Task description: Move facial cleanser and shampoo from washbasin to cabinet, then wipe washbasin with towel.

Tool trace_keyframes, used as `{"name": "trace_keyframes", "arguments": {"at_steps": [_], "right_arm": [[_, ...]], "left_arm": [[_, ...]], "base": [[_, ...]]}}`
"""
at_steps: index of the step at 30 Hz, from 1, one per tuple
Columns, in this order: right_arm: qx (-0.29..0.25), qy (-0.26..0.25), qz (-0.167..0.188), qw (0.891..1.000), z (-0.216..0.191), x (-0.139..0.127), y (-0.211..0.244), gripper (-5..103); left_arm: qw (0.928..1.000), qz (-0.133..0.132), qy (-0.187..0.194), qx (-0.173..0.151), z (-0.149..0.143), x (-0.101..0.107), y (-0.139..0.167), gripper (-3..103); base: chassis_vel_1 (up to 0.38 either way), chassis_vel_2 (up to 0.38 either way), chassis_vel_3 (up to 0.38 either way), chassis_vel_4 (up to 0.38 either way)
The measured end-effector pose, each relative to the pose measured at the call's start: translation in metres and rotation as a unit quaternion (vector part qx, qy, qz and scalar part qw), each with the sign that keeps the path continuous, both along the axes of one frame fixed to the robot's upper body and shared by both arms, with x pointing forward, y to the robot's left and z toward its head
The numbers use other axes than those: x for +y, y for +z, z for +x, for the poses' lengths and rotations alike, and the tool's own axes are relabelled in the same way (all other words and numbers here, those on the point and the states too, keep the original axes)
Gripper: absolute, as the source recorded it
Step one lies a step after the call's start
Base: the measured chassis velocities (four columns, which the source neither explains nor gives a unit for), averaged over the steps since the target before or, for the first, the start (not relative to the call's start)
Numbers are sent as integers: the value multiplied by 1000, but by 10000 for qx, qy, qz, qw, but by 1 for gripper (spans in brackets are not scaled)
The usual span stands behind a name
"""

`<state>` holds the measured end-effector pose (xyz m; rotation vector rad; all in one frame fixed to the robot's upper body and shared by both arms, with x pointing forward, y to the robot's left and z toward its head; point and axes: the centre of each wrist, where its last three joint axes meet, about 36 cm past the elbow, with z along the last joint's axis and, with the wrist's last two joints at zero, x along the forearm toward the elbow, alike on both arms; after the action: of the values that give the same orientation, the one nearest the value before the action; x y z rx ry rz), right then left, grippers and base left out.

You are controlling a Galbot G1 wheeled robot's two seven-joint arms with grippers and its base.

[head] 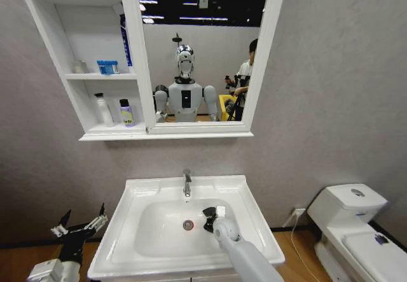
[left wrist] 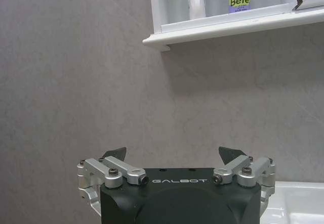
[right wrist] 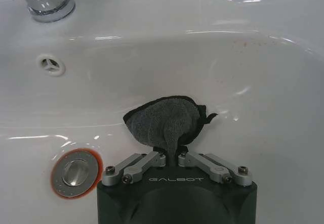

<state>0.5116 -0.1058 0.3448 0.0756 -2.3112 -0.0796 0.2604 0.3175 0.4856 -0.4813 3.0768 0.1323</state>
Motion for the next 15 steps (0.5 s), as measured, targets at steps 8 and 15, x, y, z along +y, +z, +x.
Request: {"name": "trace_keyframes", "arguments": {"at_steps": [8,15], "right_arm": [[-54,237,199,9995,4,15,-1,6],[3,398,284,9988,-1,34,-3,6]], "left_arm": [[10000,1,0,0,0,0,0,100],[10000,0,0,0,0,0,0,100]], "base": [[0,0,0,0],[0,0,0,0]]}}
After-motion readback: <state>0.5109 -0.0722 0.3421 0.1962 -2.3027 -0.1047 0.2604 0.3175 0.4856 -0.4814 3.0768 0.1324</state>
